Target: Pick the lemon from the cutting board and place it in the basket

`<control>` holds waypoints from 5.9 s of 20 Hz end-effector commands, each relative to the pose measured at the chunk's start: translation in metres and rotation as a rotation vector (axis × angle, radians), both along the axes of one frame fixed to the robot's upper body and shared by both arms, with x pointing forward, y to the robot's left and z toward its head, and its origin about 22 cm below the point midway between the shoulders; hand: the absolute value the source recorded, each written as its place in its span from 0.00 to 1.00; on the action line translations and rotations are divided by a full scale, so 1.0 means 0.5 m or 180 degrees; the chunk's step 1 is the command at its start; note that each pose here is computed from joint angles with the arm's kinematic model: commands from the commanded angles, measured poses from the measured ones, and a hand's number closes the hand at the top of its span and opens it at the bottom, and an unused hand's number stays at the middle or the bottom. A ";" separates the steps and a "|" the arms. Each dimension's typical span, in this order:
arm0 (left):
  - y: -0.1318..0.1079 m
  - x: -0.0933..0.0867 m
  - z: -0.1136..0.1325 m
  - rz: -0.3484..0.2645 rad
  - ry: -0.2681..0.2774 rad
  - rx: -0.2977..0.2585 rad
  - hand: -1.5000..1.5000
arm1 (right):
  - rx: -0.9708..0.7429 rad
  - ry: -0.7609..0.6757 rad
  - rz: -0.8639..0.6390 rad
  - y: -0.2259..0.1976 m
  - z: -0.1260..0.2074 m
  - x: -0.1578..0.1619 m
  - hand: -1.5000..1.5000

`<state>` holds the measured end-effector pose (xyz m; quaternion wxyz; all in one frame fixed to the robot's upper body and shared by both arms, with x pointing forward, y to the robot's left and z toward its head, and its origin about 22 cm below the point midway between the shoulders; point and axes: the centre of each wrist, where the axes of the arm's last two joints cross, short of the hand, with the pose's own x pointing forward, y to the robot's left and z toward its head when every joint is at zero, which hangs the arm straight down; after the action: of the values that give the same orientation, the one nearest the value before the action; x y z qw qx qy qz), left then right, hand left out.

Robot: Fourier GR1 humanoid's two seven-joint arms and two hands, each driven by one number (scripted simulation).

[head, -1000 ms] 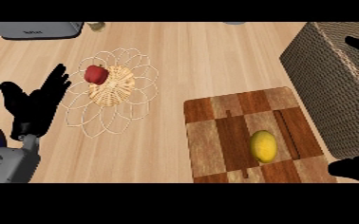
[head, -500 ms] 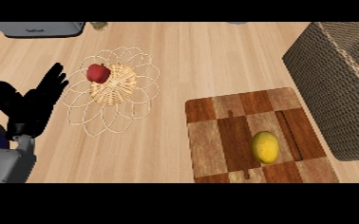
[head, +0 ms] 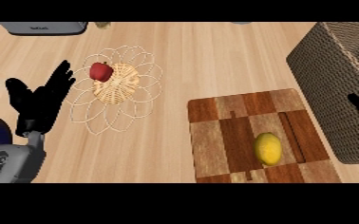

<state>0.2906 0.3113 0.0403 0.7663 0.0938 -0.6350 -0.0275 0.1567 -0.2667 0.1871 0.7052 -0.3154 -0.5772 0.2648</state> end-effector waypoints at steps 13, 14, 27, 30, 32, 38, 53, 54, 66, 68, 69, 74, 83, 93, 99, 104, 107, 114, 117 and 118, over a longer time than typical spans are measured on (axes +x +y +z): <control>0.008 0.019 -0.002 -0.0039 -0.0043 0.0023 0.50 | -0.0022 0.0121 -0.0081 0.088 -0.228 0.103 0.00; 0.055 -0.003 0.000 -0.0018 -0.0001 -0.0022 0.50 | -0.0023 0.0186 -0.0142 0.038 -0.229 0.098 0.00; -0.014 0.019 -0.014 -0.0029 0.0002 -0.0015 0.50 | -0.0029 0.0225 -0.0032 0.009 -0.226 0.070 0.00; 0.013 -0.014 -0.001 -0.0034 -0.0015 0.0001 0.50 | 0.0124 0.0188 0.0090 0.036 -0.266 0.026 0.00; 0.001 -0.031 -0.028 -0.0054 -0.0019 0.0017 0.50 | 0.0113 0.0177 0.0090 0.047 -0.260 0.063 0.00; -0.011 0.022 -0.020 -0.0020 -0.0019 0.0038 0.50 | -0.0042 0.0184 0.0141 0.057 -0.302 0.043 0.00; -0.004 -0.020 -0.016 -0.0028 -0.0008 -0.0035 0.50 | -0.0598 0.0461 0.0320 0.090 -0.369 0.070 1.00; 0.017 -0.015 0.007 -0.0037 -0.0053 -0.0009 0.50 | -0.0639 0.0488 0.0261 0.100 -0.373 0.087 1.00; 0.027 0.021 0.007 -0.0141 -0.0074 -0.0024 0.50 | -0.0504 0.0575 -0.0355 0.191 -0.311 0.190 1.00; -0.024 0.020 0.010 -0.0259 -0.0106 -0.0001 0.50 | -0.0422 0.0603 -0.0996 0.170 -0.299 0.238 1.00; -0.015 0.025 0.022 -0.0269 -0.0109 0.0025 0.50 | -0.0348 0.0642 -0.1227 0.162 -0.299 0.247 1.00; -0.059 0.038 0.026 -0.0445 -0.0148 -0.0045 0.50 | -0.0068 0.0410 -0.2005 0.190 -0.218 0.350 1.00; -0.081 0.051 0.026 -0.0522 -0.0129 -0.0028 0.50 | 0.0046 -0.1225 -0.2389 0.285 -0.060 0.469 1.00; -0.040 0.047 0.020 -0.0362 -0.0066 0.0014 0.50 | -0.0329 -0.1453 -0.3058 0.321 0.106 0.562 1.00; -0.050 0.047 0.008 -0.0307 -0.0041 0.0012 0.50 | -0.0518 -0.1494 -0.3368 0.282 0.172 0.598 1.00; -0.053 0.049 0.013 -0.0245 -0.0093 0.0000 0.50 | -0.0604 -0.1615 -0.3623 0.210 0.246 0.614 1.00; -0.049 0.037 0.012 -0.0287 -0.0051 -0.0008 0.50 | -0.0718 -0.1530 -0.3809 0.182 0.216 0.627 1.00; -0.036 0.021 -0.009 -0.0219 -0.0052 -0.0090 0.50 | -0.1222 -0.1314 -0.4255 0.094 0.200 0.635 1.00; -0.023 0.015 -0.002 -0.0152 -0.0046 -0.0005 0.50 | -0.1142 -0.1338 -0.4353 0.088 0.206 0.633 1.00; -0.007 0.020 -0.008 -0.0099 -0.0003 0.0007 0.50 | -0.1147 -0.1304 -0.4353 0.050 0.171 0.631 1.00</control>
<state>0.3035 0.3010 0.0422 0.7599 0.0761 -0.6437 -0.0493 0.4731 -0.2214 0.2872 0.4991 -0.7688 -0.3778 -0.1306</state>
